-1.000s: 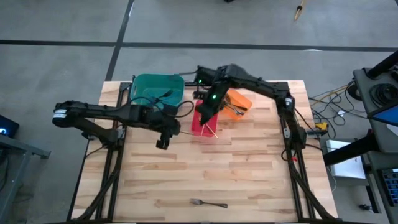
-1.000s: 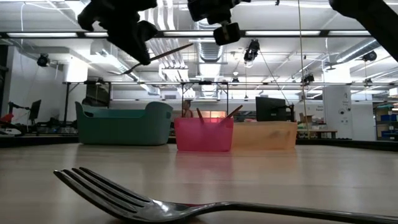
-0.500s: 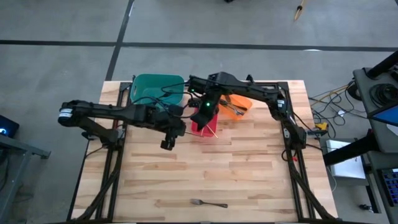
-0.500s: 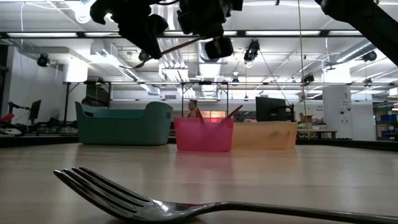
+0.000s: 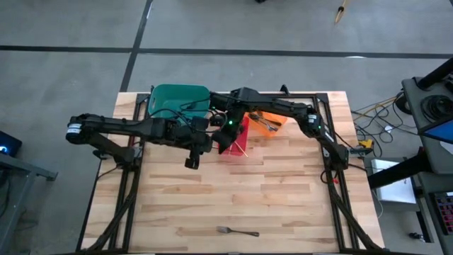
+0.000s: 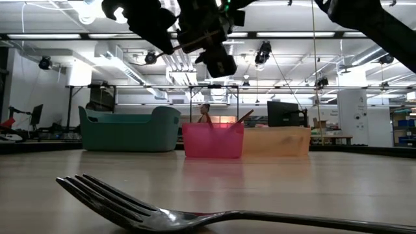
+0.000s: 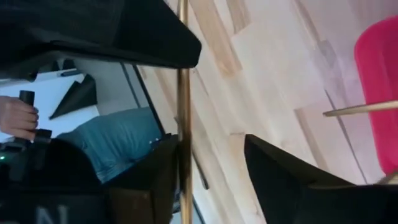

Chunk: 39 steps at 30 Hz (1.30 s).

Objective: Sort silverware by color (type)
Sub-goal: Put the golden fork into the red bin

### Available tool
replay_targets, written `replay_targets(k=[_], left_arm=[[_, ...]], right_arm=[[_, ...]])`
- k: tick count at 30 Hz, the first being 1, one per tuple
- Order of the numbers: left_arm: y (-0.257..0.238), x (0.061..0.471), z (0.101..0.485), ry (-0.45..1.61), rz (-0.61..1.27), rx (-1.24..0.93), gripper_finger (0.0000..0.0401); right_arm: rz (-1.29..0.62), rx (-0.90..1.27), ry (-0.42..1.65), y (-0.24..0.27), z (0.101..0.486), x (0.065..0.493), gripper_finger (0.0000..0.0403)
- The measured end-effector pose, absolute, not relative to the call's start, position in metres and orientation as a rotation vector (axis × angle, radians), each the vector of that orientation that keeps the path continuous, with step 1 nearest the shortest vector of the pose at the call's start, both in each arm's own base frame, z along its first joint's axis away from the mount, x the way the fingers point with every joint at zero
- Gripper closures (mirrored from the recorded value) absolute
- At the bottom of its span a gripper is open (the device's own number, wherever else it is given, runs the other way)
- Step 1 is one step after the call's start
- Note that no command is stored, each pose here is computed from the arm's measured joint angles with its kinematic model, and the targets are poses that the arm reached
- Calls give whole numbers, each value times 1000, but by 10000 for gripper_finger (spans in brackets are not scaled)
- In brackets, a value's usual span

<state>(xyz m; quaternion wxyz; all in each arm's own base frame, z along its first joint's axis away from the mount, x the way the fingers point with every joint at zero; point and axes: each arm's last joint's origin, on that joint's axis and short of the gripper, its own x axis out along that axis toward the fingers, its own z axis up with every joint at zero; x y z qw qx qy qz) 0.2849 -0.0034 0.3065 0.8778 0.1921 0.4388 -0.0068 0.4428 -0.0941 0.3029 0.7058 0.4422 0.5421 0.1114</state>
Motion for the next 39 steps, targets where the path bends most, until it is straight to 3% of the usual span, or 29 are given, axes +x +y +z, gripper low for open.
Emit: replay_targets(k=[5,9,18,24,39], left_arm=[[-3,285,307,918,-14,400,401],[-3,285,307,919,-13,398,401],[-3,284,307,921,-8,413,401],[-2,285,310,911,47,322,393],[11,285,333,861,233,150,288]], right_arm=[[289,1007,1216,-95,292,448,207],[293,1001,1222,-95,288,450,222],[331,966,1181,-96,289,453,382],[379,929,1156,-97,291,452,391],[442,913,1073,-127,294,444,394]])
